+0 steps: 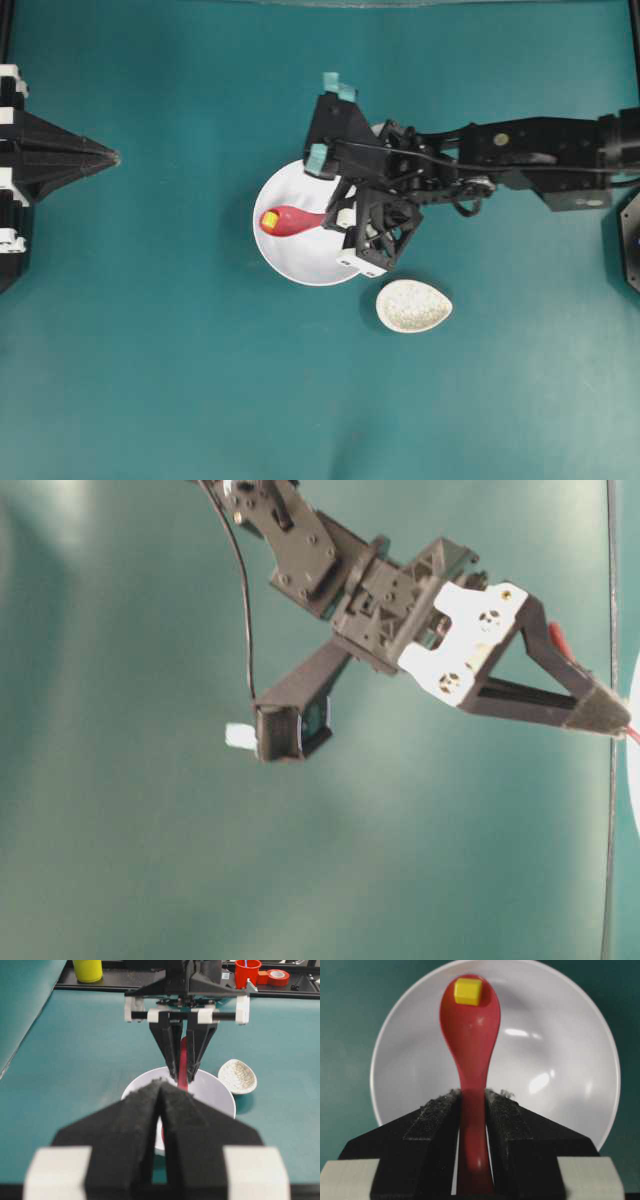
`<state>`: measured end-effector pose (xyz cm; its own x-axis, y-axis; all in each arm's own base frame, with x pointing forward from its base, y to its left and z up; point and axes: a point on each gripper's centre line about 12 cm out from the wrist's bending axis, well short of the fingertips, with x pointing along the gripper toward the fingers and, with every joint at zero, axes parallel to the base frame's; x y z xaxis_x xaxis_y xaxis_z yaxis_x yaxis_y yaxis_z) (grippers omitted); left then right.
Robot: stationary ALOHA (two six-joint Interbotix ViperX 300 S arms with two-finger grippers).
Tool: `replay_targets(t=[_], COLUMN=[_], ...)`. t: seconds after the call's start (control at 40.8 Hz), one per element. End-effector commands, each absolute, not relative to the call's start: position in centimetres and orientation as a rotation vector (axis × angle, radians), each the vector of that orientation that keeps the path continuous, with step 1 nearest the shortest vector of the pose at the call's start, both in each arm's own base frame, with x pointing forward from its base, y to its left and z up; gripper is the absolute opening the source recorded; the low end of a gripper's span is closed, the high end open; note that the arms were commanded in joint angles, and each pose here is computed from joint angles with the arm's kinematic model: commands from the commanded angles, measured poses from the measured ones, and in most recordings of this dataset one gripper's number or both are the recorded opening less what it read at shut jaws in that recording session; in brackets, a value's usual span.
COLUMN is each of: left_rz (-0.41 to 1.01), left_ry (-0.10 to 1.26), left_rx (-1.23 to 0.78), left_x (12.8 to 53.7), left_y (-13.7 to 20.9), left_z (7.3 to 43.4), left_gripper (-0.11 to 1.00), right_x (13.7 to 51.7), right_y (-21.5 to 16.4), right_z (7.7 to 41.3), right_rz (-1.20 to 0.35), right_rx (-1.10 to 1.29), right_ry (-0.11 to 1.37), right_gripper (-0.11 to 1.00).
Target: Scoop the yellow hexagonal prism block from the bowl with a spoon using the right arm.
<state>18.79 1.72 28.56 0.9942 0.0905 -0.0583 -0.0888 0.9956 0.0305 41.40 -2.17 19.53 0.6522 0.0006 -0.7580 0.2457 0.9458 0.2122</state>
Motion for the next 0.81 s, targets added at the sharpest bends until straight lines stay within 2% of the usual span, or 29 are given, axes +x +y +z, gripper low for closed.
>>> replay_targets(t=[0.0,0.784], left_rz=[0.091,0.093], left_ry=[0.047,0.047], left_rx=[0.028,0.024], left_x=[19.0,19.0], left_y=[1.8,1.8], left_z=[29.1,29.1], left_gripper=[-0.01,-0.01], right_x=[41.1,36.5], right_y=[-2.1,-1.9], right_z=[21.9,28.2], right_rz=[-0.131,-0.11], right_rx=[0.311,0.306], right_ry=[0.767,0.557], right_gripper=[0.22,0.22])
